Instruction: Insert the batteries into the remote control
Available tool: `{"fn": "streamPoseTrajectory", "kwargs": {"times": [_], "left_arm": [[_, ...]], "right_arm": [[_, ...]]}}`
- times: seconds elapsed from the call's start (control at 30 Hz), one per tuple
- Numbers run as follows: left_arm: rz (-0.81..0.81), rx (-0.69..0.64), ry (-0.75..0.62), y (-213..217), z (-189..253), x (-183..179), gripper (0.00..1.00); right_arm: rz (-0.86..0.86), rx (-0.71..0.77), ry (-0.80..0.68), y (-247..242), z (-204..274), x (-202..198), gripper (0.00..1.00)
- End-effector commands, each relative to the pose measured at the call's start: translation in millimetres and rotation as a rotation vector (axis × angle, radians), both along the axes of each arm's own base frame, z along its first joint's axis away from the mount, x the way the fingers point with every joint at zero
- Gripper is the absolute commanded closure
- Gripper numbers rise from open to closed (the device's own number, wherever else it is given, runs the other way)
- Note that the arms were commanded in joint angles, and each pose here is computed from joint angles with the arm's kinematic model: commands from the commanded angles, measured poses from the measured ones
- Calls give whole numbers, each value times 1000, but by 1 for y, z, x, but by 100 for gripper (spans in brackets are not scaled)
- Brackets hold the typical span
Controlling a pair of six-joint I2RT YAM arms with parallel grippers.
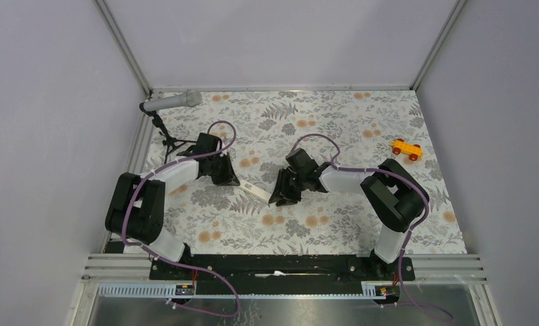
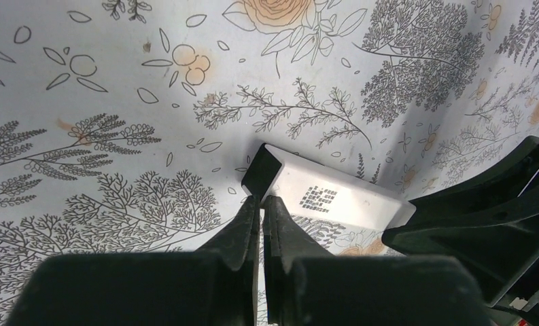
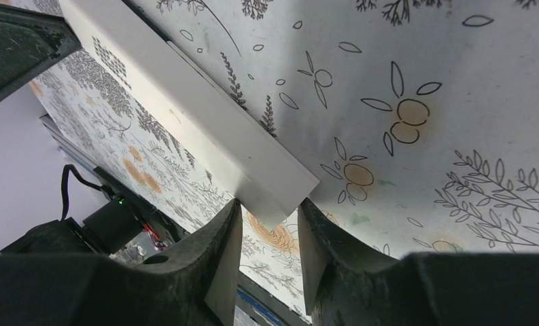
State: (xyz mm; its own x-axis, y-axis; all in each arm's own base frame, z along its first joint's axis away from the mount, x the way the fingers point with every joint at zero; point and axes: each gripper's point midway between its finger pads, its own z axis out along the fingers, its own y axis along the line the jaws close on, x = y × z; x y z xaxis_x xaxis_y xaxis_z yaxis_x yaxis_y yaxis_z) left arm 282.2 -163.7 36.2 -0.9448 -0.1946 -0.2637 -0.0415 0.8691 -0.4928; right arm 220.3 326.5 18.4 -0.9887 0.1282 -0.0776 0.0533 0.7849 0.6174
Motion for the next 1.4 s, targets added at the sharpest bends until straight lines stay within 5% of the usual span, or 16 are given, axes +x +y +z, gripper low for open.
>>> {"fn": "streamPoseTrajectory", "kwargs": {"times": [0.0,0.3,0.57,0.9,1.0,1.07,1.37], "left_arm": [[-33,49,117,0,-32,-26,100],[-34,56,89,0,-22,-18,100],[-31,8,-40,-11,28,12,73],[12,53,-140,4,59,19,39],[40,90,-176,16,69,15,24],[52,108,-196,23,76,11,2],[178,116,-327,49,133,-20,1]], "right_arm": [[-63,-154,-13,-18,-34,13,72],[-90,-114,-60,-11,-19,24,67],[-77,6,-170,8,29,47,52],[-78,-149,-204,-21,36,47,32],[-86,-142,-272,-27,55,50,24],[-91,-142,-321,-33,67,52,20],[-247,-324,-618,-115,126,62,13]]}}
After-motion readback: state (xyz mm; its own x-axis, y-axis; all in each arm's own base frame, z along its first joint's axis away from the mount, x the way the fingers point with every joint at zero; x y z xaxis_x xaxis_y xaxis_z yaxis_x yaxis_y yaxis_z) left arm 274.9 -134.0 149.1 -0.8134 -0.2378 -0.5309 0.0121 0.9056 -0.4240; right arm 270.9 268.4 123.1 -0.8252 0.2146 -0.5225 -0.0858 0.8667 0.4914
